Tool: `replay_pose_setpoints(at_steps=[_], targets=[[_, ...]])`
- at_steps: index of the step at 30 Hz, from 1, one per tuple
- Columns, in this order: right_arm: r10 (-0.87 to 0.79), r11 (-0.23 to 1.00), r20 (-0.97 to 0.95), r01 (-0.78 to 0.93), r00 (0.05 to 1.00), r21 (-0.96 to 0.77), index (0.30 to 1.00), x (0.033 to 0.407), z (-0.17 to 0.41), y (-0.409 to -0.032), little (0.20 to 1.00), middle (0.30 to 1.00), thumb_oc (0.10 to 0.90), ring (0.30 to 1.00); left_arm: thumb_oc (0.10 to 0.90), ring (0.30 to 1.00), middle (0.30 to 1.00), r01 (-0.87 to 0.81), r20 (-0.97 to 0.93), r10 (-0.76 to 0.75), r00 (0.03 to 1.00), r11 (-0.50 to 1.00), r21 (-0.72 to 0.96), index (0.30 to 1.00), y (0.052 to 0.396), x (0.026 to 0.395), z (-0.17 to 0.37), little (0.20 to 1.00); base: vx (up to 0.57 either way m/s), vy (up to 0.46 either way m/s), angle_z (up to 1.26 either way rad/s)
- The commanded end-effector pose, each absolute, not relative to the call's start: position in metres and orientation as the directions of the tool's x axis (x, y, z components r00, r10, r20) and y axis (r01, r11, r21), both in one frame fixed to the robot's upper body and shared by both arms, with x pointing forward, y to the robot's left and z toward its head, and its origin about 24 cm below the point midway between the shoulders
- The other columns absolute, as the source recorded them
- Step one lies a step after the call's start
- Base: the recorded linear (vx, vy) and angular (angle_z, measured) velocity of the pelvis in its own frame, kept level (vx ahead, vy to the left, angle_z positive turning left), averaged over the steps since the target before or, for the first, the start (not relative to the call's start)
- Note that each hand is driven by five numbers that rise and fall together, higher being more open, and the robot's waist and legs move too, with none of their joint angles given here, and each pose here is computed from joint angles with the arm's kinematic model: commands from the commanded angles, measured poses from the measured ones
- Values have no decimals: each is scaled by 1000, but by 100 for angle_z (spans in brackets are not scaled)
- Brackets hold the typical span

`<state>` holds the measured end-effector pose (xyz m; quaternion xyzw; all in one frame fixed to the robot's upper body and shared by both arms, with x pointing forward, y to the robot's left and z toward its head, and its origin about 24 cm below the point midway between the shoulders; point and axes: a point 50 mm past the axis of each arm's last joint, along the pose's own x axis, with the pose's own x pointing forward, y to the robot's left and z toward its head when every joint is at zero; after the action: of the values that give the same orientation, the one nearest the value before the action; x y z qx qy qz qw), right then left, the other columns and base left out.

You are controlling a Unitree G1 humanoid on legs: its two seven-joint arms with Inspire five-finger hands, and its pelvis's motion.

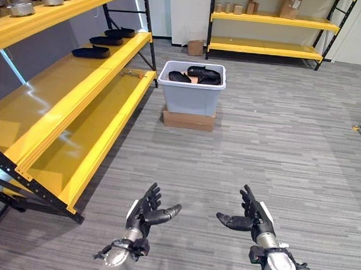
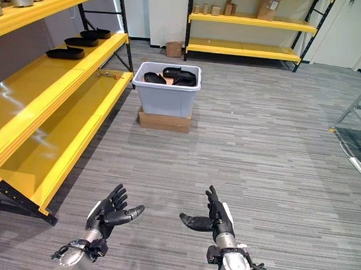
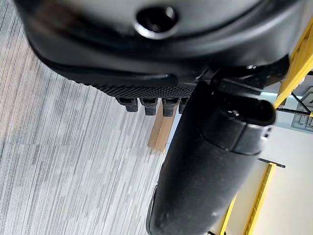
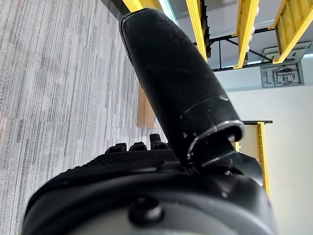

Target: Move parts from the plastic box to the shelf.

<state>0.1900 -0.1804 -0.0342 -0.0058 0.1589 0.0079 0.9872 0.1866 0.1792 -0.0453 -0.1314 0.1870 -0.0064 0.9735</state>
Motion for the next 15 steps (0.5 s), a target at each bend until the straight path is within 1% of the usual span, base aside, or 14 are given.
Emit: replay_pose_setpoints(at_steps=[1, 9, 15], targets=[[43, 999, -77, -41, 996, 22, 1000, 214, 6, -177, 1000, 1000, 900, 1000, 900, 1000, 1000, 9, -131, -47, 990, 960, -280, 1000, 187, 216, -7, 1000, 0, 0, 0], [38, 999, -76, -37, 996, 7, 1000, 215, 6, -179, 1000, 1000, 900, 1000, 900, 1000, 1000, -3, -136, -37, 990, 960, -279, 1000, 189, 215, -8, 1000, 0, 0, 0], [41, 999, -68, -41, 997, 1, 1000, 220, 8, -178, 1000, 1000, 900, 1000, 900, 1000, 1000, -9, -131, -30, 991, 958, -288, 1000, 191, 215, -8, 1000, 14, 55, -1]])
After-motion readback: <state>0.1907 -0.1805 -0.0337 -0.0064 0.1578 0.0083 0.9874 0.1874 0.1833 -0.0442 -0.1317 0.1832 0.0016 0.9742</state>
